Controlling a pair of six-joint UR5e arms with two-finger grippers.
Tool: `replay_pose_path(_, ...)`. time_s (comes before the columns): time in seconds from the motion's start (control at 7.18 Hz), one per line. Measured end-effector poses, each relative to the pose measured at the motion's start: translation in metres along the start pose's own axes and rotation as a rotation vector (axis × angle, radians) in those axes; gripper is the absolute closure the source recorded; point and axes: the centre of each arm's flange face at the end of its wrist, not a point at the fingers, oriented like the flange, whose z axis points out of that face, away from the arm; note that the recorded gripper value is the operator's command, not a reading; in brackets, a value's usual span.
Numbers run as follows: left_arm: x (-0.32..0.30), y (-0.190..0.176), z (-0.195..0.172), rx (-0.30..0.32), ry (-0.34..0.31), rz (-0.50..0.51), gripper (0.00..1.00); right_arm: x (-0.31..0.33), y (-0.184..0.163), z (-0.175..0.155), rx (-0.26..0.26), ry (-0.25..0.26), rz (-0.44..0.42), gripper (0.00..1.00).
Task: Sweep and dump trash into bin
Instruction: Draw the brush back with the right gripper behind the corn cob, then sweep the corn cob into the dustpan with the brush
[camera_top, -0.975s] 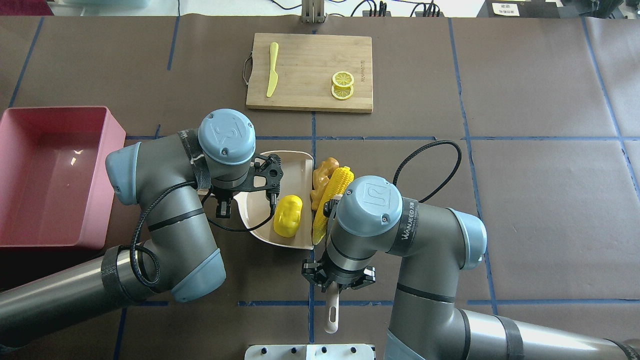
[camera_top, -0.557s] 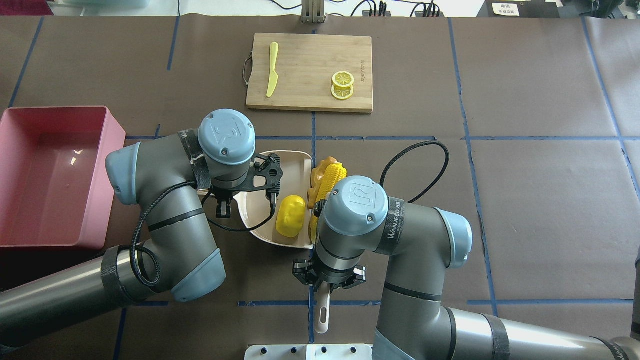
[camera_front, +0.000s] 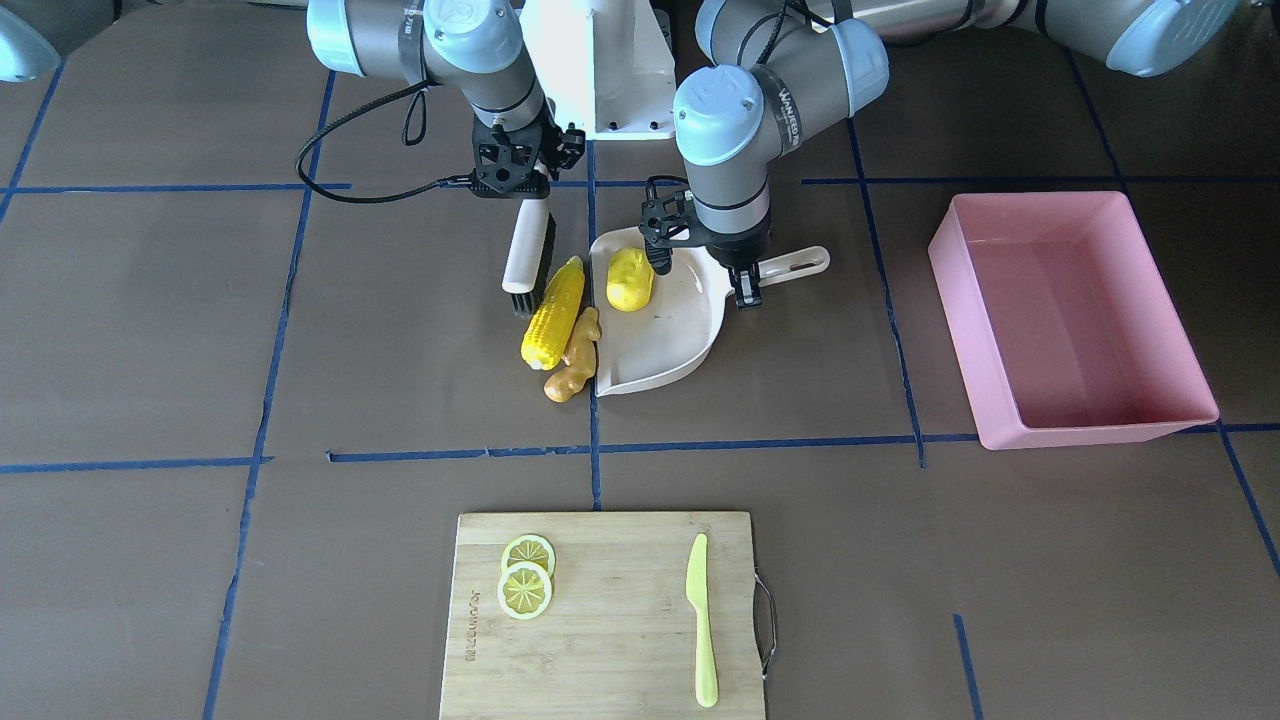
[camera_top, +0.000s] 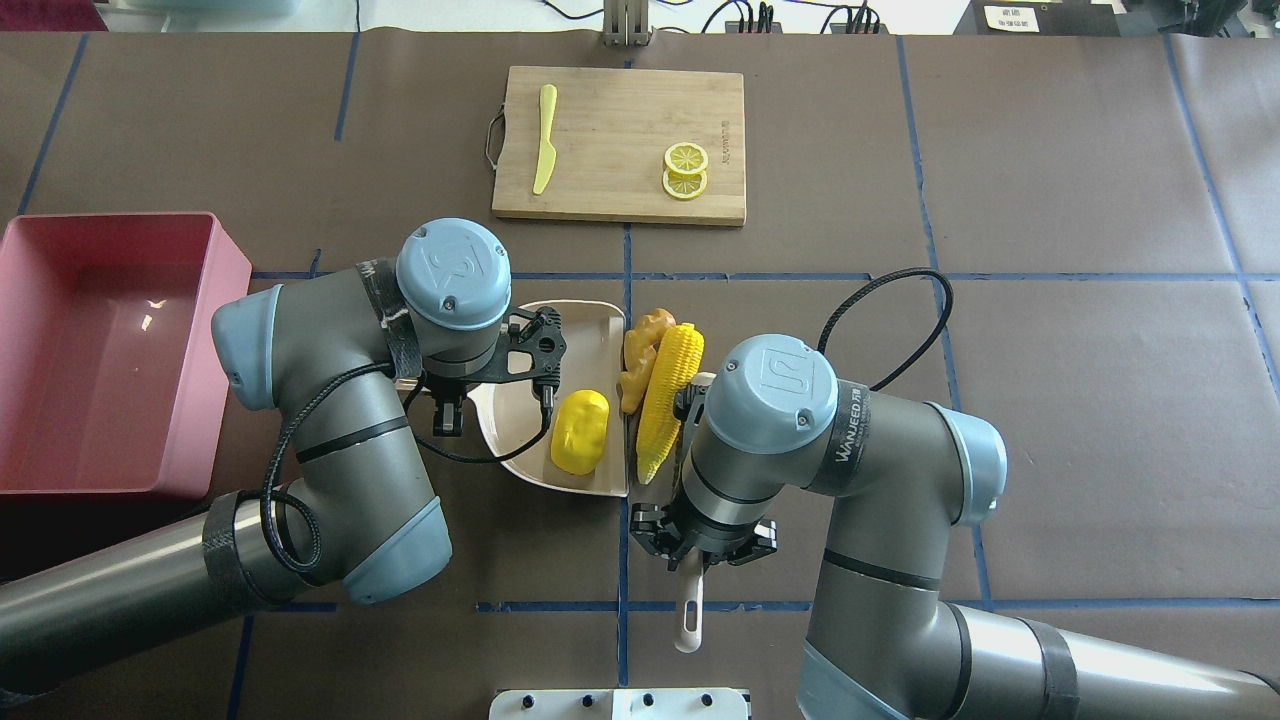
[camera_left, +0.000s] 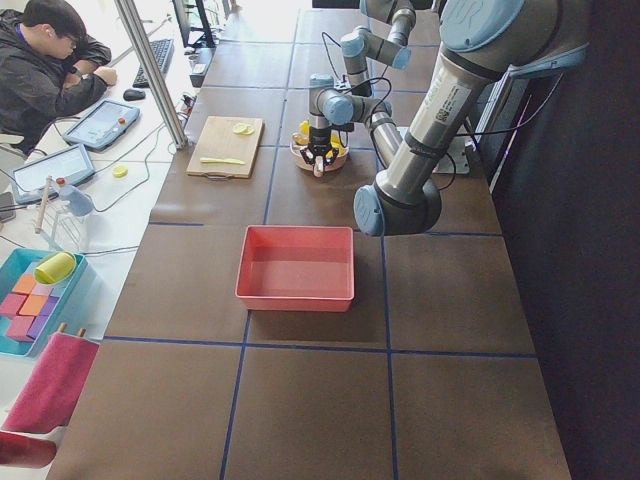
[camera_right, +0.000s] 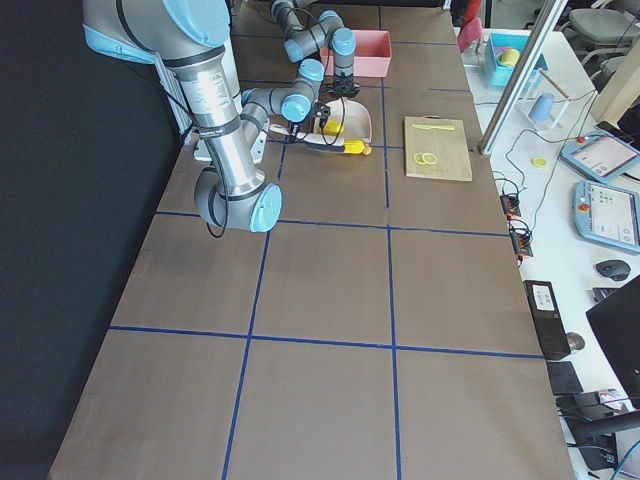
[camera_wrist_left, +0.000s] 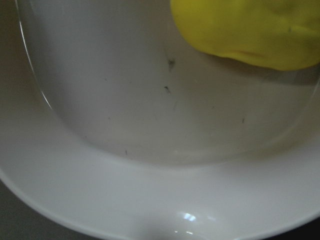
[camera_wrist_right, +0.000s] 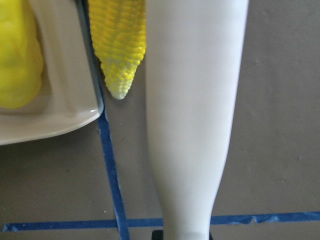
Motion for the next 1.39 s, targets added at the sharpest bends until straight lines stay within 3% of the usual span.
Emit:
replay_pose_path(0.7, 0.001, 0.0, -0.001, 0.004, -0.001, -0.001, 1.0, 0.036, -0.034, 0.008, 0.012, 0.137, -0.067, 1.0)
replay_pose_path(1.39, 0.001, 0.0, -0.002, 0.006, -0.001, -0.002, 1.0, 0.039, -0.074, 0.011, 0.036, 0.178, -0.11, 1.0)
